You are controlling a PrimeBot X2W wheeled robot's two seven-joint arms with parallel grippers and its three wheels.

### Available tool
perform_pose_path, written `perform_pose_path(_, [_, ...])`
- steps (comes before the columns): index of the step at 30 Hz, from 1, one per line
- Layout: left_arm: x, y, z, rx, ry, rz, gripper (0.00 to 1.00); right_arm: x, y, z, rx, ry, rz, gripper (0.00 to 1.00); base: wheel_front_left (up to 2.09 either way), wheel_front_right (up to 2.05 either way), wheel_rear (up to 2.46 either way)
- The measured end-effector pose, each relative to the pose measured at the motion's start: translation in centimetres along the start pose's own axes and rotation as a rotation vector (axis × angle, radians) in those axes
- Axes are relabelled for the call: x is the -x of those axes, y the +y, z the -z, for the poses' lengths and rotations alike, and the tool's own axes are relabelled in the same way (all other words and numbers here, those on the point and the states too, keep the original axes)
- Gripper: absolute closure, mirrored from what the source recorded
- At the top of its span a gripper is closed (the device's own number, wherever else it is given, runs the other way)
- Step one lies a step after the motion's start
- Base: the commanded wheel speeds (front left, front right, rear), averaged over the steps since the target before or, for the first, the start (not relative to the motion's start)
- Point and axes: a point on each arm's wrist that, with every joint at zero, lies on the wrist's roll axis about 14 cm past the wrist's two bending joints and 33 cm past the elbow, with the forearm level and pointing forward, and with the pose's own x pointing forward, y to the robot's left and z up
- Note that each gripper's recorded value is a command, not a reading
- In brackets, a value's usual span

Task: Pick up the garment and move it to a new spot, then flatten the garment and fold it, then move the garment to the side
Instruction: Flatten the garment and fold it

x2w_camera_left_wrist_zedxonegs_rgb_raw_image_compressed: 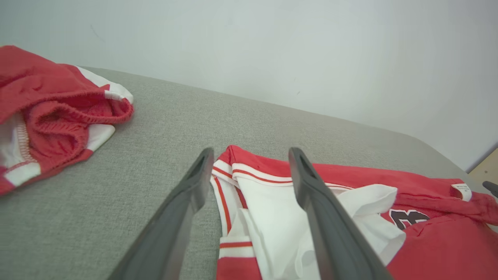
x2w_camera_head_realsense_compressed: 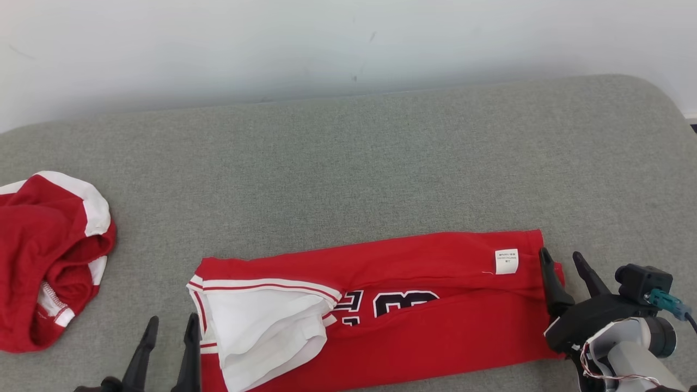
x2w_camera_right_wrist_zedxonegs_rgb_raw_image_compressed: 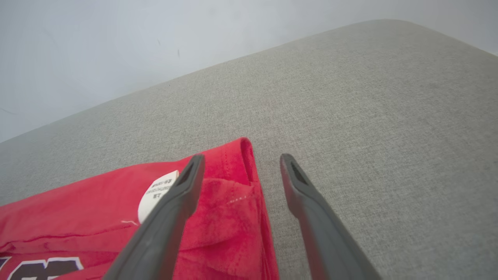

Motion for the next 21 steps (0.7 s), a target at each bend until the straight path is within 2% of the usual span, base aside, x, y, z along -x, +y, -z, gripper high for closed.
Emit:
perform_pose_path(11, [1.8, 4.0, -3.1, -0.112, -0.086, -0.154, 0.00, 0.4, -0.8, 1.2, 0.016, 0.038, 0.038, 0.00, 0.00, 0.00, 0.00])
perform_pose_path(21, [2.7, 5.6, -3.6, -0.145, -0.093, -0.203, 0.00, -0.3, -0.8, 3.5, 0.032, 0.130, 0.051, 0.00, 0.00, 0.00, 0.00])
